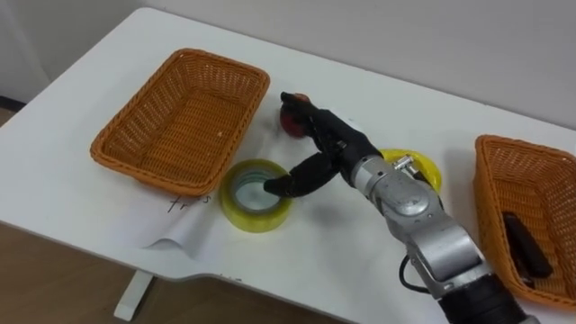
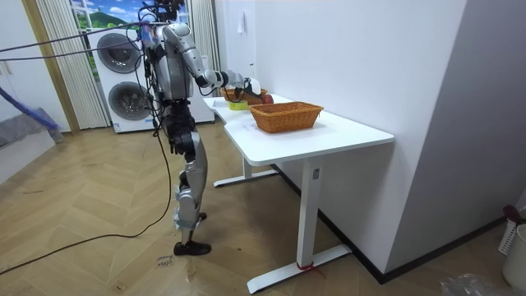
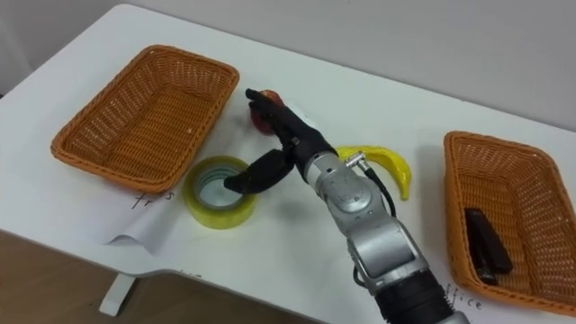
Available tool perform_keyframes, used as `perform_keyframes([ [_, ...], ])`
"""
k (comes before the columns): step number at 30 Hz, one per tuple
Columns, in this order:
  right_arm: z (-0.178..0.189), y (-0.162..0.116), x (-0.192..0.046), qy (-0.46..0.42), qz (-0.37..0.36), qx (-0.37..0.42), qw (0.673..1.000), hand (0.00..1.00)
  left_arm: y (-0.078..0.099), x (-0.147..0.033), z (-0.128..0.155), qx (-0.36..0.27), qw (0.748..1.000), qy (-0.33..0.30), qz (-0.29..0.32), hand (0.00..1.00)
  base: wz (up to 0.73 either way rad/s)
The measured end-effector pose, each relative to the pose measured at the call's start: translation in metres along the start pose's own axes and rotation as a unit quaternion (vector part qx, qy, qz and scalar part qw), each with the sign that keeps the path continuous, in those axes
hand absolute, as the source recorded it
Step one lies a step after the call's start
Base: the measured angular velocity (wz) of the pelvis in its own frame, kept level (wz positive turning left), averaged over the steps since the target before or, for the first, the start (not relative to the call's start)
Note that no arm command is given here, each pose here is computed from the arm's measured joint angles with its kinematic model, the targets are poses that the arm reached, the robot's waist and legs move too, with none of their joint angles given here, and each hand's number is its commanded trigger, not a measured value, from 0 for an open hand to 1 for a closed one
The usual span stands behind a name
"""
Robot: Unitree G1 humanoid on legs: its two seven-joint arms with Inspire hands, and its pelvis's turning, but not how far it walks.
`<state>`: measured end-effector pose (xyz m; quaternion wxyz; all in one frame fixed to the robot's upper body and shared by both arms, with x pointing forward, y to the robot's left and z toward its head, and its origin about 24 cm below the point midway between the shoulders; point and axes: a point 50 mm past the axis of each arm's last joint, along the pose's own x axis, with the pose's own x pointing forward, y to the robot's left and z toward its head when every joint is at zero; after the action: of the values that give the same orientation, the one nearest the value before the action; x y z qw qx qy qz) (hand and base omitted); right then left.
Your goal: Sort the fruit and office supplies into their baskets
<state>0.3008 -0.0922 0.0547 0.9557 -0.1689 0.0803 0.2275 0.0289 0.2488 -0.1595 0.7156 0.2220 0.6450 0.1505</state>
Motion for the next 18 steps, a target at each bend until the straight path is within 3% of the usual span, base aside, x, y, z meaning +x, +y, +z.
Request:
perform_keyframes([
  [18, -0.025, -0.002, 0.003, 0.055, -0.013, 0.005, 0.998, 0.00, -0.002, 0.000, -0.005, 0.008, 1.000, 0.018, -0.015, 0.00, 0.00],
])
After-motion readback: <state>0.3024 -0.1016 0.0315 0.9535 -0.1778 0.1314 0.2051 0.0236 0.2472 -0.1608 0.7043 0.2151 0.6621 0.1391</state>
